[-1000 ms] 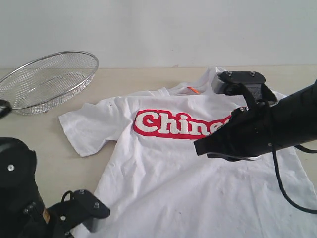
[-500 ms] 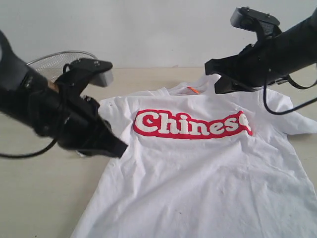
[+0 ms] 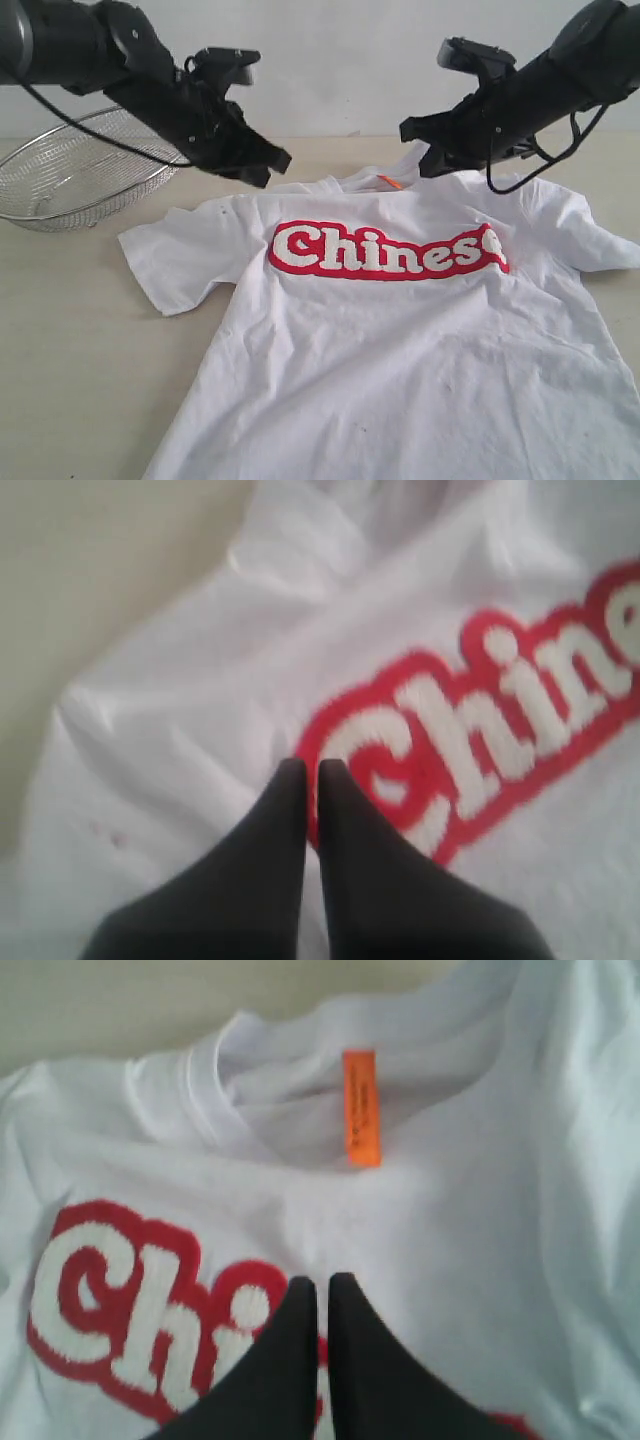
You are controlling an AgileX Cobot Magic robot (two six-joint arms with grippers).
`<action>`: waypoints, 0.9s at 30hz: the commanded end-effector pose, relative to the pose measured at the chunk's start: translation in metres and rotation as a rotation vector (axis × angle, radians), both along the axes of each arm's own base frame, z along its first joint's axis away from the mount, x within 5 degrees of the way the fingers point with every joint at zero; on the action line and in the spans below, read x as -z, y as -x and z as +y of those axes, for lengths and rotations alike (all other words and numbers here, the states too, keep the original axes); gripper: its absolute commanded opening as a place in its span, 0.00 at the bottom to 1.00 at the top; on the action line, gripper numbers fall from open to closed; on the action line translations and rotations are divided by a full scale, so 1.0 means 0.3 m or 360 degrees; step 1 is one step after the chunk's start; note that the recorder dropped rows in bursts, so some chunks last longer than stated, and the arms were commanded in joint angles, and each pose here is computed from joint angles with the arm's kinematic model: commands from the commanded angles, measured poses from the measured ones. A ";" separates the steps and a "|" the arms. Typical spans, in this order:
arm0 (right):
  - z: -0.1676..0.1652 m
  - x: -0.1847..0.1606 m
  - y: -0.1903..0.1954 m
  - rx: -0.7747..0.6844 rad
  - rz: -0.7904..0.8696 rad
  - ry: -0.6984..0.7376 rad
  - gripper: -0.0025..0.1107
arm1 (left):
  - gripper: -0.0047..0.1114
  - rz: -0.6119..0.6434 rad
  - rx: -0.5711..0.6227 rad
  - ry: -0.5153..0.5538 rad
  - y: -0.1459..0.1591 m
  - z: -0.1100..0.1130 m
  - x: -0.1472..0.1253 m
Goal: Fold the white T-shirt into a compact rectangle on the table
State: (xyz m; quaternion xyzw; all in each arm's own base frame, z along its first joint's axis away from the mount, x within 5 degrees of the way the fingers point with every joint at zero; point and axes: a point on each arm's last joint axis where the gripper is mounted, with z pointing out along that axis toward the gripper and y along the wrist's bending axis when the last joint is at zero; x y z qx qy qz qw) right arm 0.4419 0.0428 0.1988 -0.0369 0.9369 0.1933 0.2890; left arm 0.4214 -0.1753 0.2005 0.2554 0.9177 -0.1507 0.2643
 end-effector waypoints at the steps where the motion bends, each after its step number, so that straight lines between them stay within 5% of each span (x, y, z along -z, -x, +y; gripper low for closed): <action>1: -0.040 -0.016 -0.122 0.0028 -0.0038 -0.0057 0.02 | 0.08 -0.0118 -0.0011 0.0094 -0.146 -0.018 -0.043; 11: 0.103 0.111 -0.201 -0.0153 -0.0059 -0.0024 0.02 | 0.08 -0.0014 0.0190 -0.0018 -0.271 -0.076 0.166; 27: 0.200 0.135 -0.197 -0.0224 -0.0094 -0.0005 0.02 | 0.08 0.0000 0.0223 -0.0056 -0.284 -0.078 0.250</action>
